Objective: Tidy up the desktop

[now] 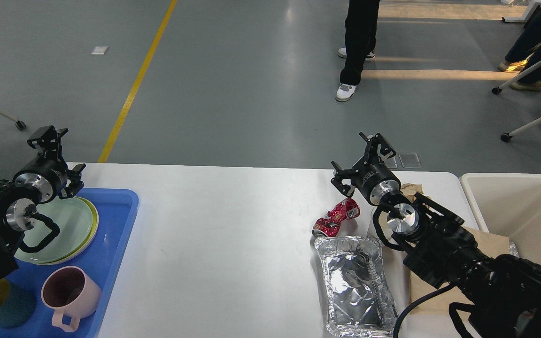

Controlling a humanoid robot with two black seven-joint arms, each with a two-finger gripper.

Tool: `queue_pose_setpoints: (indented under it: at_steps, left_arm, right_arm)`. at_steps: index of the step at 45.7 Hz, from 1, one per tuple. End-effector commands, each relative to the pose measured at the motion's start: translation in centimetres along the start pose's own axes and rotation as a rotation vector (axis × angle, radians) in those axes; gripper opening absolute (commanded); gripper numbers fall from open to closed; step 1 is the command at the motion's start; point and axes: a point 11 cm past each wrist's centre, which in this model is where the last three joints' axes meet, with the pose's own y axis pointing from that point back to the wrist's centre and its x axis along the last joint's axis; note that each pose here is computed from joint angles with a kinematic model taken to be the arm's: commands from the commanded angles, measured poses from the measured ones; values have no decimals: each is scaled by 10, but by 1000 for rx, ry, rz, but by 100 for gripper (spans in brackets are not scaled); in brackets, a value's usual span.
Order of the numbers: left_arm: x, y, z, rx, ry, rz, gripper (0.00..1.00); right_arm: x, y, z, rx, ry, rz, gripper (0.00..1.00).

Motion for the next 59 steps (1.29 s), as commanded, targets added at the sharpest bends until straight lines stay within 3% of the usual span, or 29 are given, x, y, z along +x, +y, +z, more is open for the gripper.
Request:
queue_pose_setpoints:
  at_steps: [1, 59]
  left_arm:
    - [0, 0, 0, -2, 0, 0, 96]
    - [0, 0, 0, -2, 0, 1, 96]
  right_arm:
    - [-1, 0, 1, -1, -1, -1, 100]
    - [0, 0, 0, -1, 0, 1, 100]
